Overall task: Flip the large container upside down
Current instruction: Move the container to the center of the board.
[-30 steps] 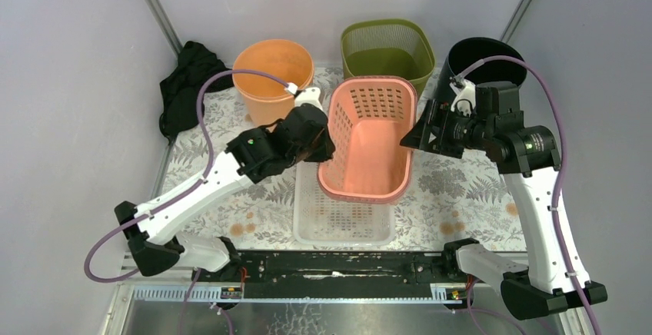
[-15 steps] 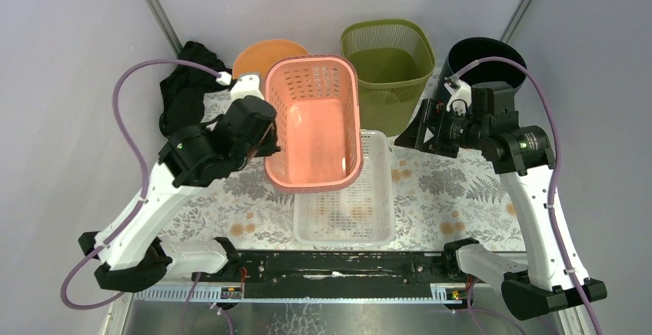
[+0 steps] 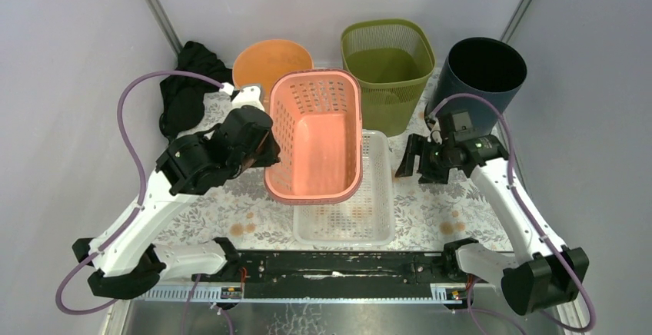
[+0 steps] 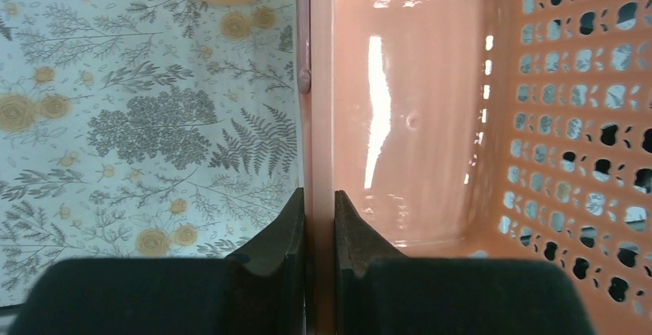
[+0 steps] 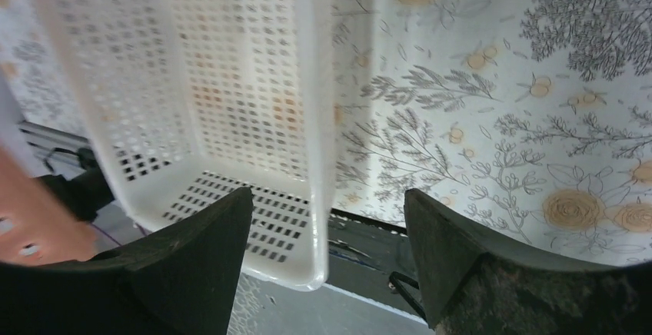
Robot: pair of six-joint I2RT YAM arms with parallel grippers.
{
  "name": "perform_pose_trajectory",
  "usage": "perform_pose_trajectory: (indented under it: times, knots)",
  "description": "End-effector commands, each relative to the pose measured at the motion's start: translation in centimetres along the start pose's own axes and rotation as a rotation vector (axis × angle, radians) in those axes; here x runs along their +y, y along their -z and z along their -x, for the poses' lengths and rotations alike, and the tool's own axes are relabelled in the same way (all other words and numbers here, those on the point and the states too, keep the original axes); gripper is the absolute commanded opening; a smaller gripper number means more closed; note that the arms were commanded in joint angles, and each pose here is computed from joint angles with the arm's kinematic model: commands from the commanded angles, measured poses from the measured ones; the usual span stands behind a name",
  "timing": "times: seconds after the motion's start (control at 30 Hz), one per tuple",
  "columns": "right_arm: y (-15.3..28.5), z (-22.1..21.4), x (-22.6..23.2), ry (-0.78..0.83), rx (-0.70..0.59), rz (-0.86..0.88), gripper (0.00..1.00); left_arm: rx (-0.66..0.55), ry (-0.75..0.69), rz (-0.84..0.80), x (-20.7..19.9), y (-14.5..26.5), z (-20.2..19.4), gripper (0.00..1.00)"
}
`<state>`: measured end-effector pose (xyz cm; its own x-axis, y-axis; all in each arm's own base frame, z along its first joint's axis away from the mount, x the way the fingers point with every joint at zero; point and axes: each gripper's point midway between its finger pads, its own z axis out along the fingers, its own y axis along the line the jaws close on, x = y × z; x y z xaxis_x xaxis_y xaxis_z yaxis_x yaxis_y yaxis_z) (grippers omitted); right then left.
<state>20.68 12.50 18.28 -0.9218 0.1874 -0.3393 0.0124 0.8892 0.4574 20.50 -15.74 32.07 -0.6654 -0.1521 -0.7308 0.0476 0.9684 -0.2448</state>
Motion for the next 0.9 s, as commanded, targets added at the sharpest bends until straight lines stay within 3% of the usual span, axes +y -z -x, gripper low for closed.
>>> perform_pose_trajectory:
  times: [0.0, 0.33, 0.57, 0.87]
  knots:
    - [-2.9, 0.1, -0.8, 0.031, -0.020, -0.018, 0.78, -0.120, 0.100, -0.124, -2.1, 1.9, 3.4, 0.00]
    - [-8.7, -1.1, 0.8, 0.054, 0.024, 0.021, 0.74, -0.141, 0.100, -0.083, -0.4, 2.7, 3.4, 0.00]
    - [-11.5, -2.5, 2.8, 0.065, 0.064, 0.039, 0.39, -0.158, 0.114, -0.105, -0.1, 4.0, 3.8, 0.00]
    - [-15.3, -3.6, 10.9, 0.113, 0.080, 0.080, 0.29, -0.188, 0.131, -0.170, -0.5, 6.4, 5.1, 0.00]
